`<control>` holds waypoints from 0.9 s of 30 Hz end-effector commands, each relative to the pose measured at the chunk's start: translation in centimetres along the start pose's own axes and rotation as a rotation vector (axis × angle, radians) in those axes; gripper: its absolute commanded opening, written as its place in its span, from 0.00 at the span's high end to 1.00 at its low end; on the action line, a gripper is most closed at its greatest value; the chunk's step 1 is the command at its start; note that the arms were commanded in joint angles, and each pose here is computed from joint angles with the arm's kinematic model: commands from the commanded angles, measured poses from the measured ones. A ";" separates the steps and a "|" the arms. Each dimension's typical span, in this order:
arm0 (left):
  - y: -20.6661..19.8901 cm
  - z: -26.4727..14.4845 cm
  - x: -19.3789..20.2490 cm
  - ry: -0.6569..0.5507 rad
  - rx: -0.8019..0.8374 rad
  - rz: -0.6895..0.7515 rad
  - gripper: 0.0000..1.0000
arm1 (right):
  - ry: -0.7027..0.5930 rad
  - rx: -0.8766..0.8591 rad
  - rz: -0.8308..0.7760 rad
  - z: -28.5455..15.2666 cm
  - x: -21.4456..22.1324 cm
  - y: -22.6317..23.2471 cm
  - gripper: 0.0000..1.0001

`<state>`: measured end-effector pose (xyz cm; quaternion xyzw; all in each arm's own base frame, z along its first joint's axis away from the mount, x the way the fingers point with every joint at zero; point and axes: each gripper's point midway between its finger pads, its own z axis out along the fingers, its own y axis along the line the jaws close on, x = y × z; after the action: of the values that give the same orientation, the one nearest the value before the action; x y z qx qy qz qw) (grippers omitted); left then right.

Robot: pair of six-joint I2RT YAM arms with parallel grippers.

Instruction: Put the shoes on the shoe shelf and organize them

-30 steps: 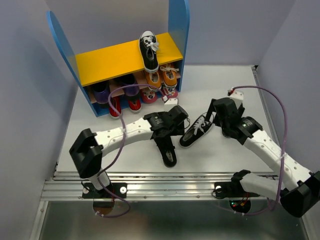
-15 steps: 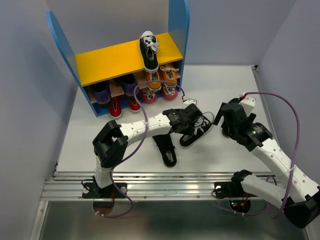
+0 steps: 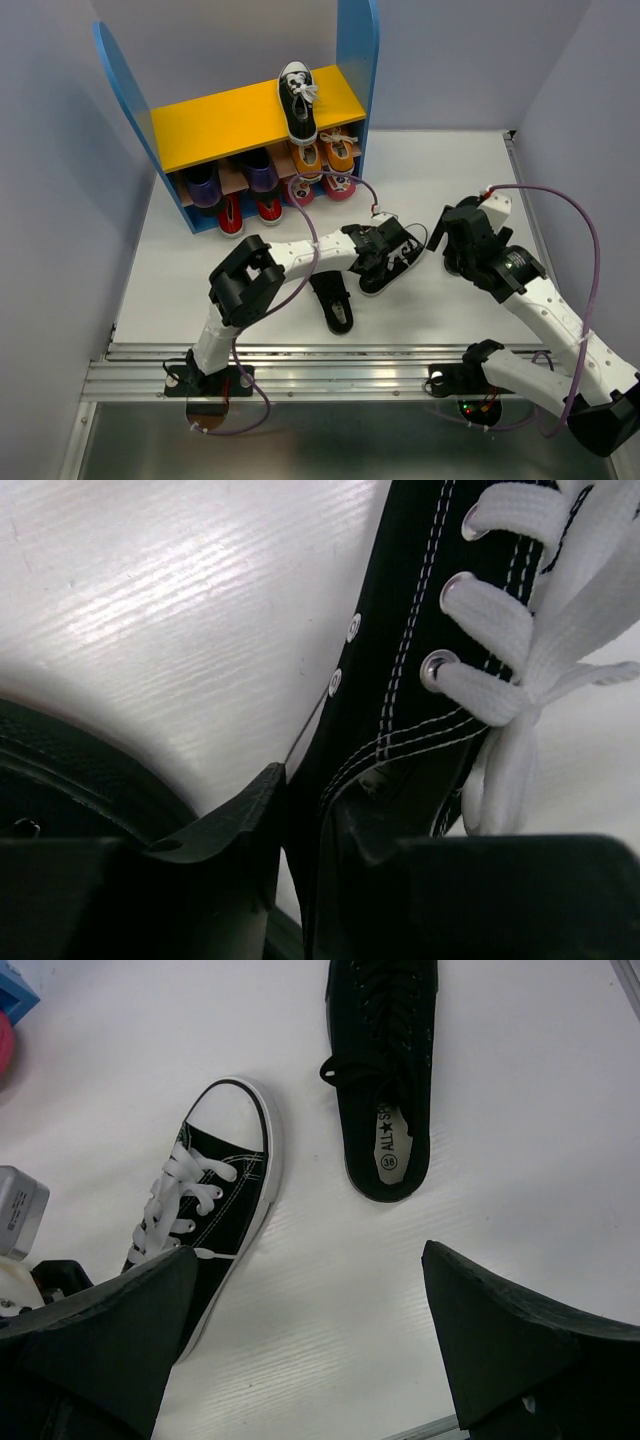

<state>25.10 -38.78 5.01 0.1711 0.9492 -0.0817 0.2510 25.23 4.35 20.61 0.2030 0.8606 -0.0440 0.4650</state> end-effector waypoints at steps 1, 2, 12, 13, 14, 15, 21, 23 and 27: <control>-0.8 -0.1 -1.7 -0.036 -0.006 0.000 0.67 | -0.033 0.000 0.032 -0.5 -1.0 -0.2 0.00; -0.6 0.0 -1.7 -0.030 -0.018 -0.001 0.75 | -0.034 -0.001 0.032 -0.6 -1.0 -0.2 0.00; -0.1 -6.8 -6.5 -0.140 -0.028 -0.109 1.00 | -0.068 -0.001 0.047 -1.1 -2.1 -0.4 0.00; 0.1 -7.9 -7.4 -0.166 -0.022 -0.130 1.00 | -0.074 0.001 0.054 -1.2 -2.3 -0.5 0.00; 0.4 -8.7 -7.7 -0.172 -0.026 -0.140 1.00 | -0.081 -0.003 0.060 -1.4 -2.5 -0.5 0.00; 0.5 -10.3 -8.5 -0.200 -0.009 -0.170 1.00 | -0.086 -0.001 0.064 -1.5 -2.6 -0.6 0.00; 2.4 -16.7 -12.5 -0.313 0.024 -0.230 1.00 | -0.138 0.001 0.149 -2.5 -3.5 -1.6 0.00; 3.1 -19.2 -14.6 -0.367 0.047 -0.254 1.00 | -0.148 -0.004 0.162 -2.7 -3.8 -1.8 0.00; 4.2 -23.5 -17.6 -0.458 0.128 -0.257 1.00 | -0.146 -0.011 0.155 -2.8 -3.9 -1.6 0.00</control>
<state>29.05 -35.99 23.69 0.0669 0.9258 -0.1337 0.3473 24.11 2.89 23.61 0.2444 0.8225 -0.0181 0.5133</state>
